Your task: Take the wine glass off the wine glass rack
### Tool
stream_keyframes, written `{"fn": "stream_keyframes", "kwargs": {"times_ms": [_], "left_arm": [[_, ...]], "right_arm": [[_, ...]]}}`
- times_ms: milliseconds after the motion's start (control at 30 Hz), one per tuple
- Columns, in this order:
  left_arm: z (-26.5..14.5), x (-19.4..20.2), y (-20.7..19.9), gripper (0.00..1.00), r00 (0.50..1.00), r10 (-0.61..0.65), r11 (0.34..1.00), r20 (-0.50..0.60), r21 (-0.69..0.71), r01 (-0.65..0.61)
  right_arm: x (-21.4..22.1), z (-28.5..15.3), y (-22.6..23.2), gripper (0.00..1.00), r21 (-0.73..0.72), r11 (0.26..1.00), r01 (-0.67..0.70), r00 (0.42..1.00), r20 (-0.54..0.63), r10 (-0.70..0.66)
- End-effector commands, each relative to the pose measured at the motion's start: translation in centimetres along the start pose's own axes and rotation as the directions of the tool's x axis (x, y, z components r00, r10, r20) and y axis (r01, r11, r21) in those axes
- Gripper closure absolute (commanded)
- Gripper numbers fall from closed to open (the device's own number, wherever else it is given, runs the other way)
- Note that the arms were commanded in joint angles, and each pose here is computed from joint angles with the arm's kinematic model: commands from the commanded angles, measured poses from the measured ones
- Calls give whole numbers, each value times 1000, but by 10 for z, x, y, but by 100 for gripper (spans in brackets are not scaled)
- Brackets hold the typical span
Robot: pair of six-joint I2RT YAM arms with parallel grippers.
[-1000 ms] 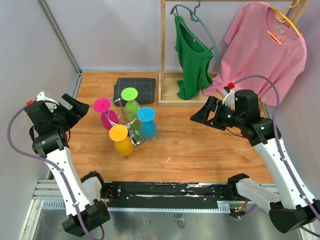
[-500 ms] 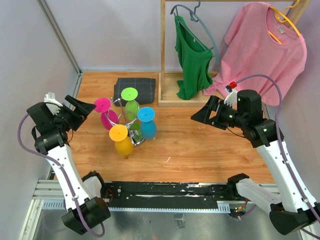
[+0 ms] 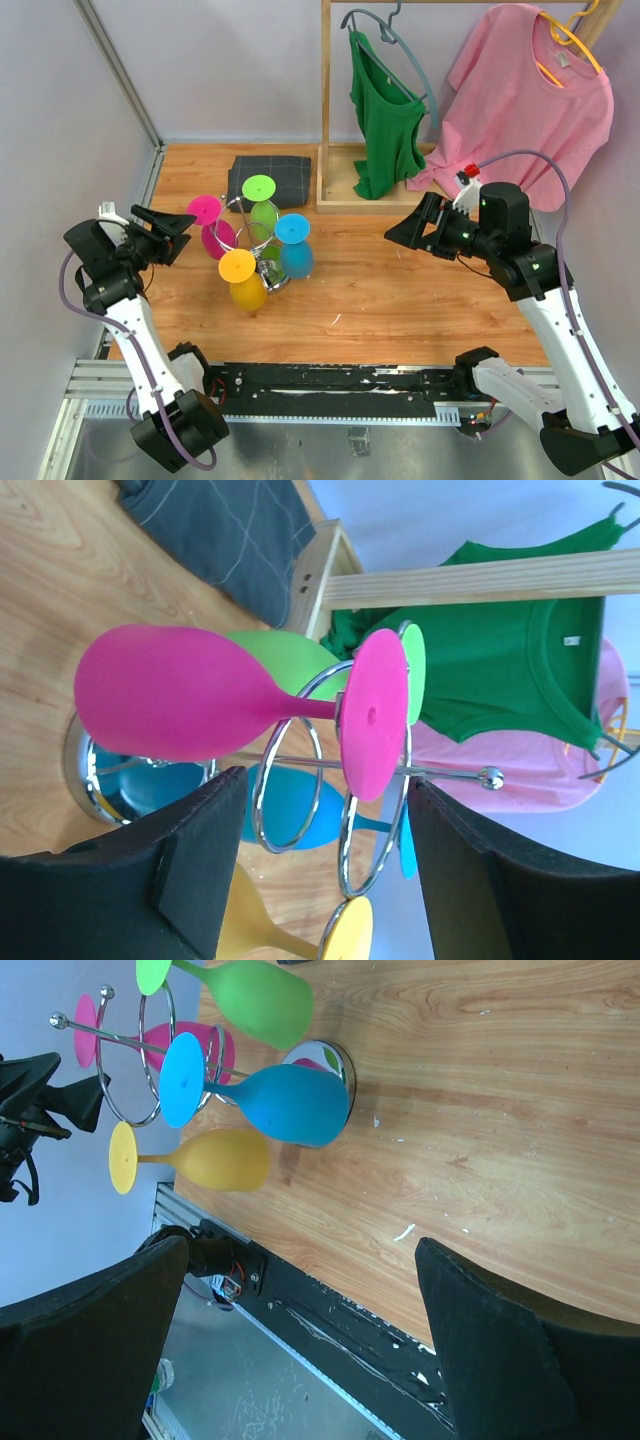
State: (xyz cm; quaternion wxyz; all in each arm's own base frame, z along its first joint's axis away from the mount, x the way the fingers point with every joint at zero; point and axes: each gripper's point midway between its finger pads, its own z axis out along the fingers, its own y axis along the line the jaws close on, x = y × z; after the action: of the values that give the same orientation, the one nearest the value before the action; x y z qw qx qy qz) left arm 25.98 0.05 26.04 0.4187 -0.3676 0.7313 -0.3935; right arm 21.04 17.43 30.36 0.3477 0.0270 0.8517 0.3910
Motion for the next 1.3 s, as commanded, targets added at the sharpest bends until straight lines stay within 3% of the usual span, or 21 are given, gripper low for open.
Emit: {"fn": "stream_keyframes", "kwargs": {"times_ms": [0, 600, 900, 1267], "left_arm": [[-4, -5, -23, 33, 1000, -8, 993, 9, 119, 7], [-2, -2, -23, 50, 999, -37, 985, -16, 168, 39], [1, -4, -22, 64, 999, -44, 981, -21, 186, 47], [7, -9, -18, 67, 999, -41, 982, -28, 182, 46]], "right_arm": [[-1, -1, 6, 1, -15, 999, 32, 999, 18, -32], [0, 3, 2, 1, -14, 999, 40, 999, 24, -39], [-5, 2, 6, 1, -22, 998, 53, 998, 33, -52], [-7, 2, 6, 1, -22, 998, 56, 998, 42, -55]]}}
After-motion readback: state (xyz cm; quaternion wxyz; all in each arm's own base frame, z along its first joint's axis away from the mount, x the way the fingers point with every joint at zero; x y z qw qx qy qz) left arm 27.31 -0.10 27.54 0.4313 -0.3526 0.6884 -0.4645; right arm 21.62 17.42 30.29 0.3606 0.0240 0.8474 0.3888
